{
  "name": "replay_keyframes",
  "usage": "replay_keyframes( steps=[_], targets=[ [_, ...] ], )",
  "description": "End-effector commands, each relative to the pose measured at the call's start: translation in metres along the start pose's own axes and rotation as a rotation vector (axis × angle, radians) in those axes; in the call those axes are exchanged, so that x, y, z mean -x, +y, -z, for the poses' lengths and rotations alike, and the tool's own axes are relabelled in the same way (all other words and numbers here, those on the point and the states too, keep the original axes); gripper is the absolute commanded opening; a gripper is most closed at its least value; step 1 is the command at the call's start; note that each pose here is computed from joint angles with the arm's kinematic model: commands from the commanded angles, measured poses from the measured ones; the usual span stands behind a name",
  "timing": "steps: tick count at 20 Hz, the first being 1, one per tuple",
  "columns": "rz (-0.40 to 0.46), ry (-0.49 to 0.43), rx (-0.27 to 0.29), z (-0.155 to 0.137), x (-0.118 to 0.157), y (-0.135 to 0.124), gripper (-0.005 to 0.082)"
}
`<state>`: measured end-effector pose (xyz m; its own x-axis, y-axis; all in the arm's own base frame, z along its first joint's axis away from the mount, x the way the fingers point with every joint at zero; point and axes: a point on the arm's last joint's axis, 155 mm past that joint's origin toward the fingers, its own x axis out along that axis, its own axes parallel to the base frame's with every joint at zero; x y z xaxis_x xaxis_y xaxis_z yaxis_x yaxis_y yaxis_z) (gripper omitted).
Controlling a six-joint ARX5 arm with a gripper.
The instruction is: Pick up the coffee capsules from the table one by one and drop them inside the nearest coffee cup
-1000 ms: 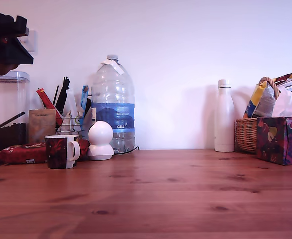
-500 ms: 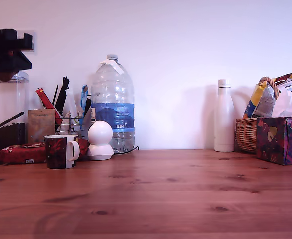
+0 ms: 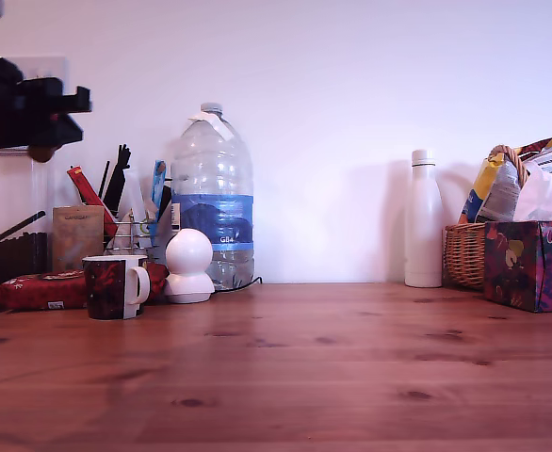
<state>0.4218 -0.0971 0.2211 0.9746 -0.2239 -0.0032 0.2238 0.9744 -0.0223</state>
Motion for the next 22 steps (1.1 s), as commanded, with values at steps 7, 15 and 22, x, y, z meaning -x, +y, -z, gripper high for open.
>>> replay_keyframes(
  steps=[7, 15, 22],
  targets=[
    [0.034, 0.063, -0.001, 0.013, -0.062, 0.004, 0.0095],
    [0.057, 0.177, 0.013, 0.043, -0.115, 0.015, 0.0095],
    [0.053, 0.235, 0.024, 0.067, -0.142, 0.028, 0.0095]
  ],
)
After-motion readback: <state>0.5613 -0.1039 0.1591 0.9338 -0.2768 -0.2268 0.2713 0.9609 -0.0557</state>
